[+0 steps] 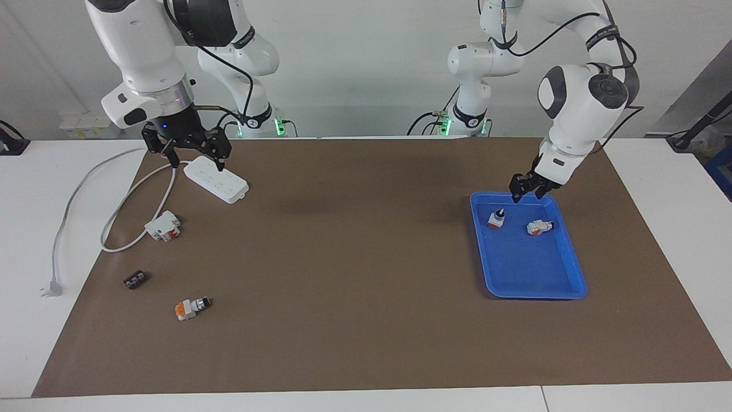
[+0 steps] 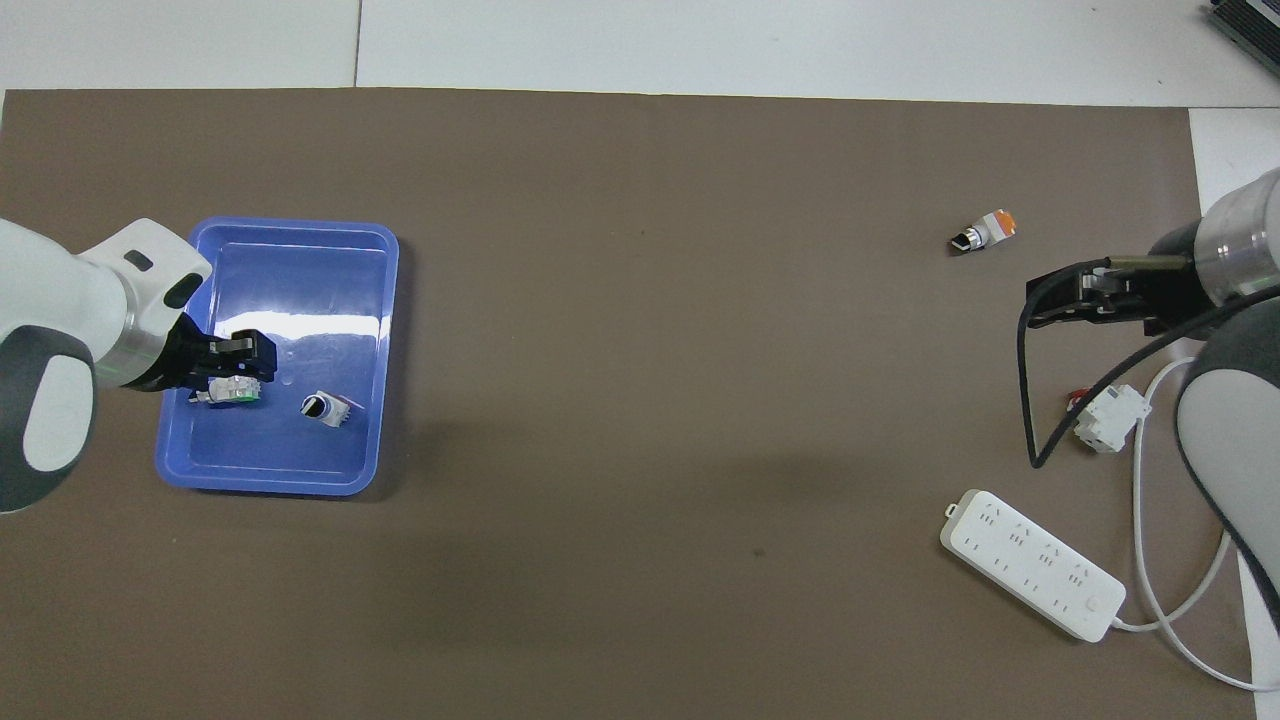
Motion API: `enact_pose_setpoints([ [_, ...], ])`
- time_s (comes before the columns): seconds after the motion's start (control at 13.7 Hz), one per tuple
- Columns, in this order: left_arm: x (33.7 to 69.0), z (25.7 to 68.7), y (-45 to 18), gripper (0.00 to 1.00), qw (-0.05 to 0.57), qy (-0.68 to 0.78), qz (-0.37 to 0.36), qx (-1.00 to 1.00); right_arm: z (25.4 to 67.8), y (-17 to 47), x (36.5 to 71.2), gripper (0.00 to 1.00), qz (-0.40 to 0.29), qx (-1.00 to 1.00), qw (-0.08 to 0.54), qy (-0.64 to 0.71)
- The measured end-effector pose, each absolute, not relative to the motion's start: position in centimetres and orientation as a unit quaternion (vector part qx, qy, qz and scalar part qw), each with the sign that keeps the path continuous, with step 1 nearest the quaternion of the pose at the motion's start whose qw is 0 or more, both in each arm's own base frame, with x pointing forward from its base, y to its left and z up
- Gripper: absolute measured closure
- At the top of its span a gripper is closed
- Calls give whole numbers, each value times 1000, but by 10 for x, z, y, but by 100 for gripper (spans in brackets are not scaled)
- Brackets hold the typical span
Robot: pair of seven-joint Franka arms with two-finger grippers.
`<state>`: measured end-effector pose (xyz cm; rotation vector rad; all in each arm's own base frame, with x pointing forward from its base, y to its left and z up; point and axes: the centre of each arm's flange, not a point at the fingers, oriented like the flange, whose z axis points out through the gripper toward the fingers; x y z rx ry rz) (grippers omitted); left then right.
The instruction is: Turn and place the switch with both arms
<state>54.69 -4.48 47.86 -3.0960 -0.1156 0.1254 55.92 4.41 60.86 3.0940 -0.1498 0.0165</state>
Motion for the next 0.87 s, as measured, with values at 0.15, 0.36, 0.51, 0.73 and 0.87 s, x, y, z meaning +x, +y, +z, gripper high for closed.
enact_pose_setpoints([
  [0.15, 554, 512, -47, 32, 33, -31, 56, -997, 609, 44, 559, 0, 6, 999, 22, -48],
  [0.36, 550, 566, -49, 32, 35, -23, 69, -997, 609, 44, 559, 0, 6, 999, 19, -49],
  [0.51, 544, 594, -55, 28, 34, -12, 71, -997, 609, 46, 559, 0, 5, 999, 13, -49],
  [0.73, 529, 628, -62, 11, 23, 44, 50, -998, 610, 46, 559, 0, 5, 999, 11, -49],
  [0.87, 523, 638, -65, 5, 4, 56, 42, -998, 610, 45, 559, 0, 6, 999, 11, -50],
])
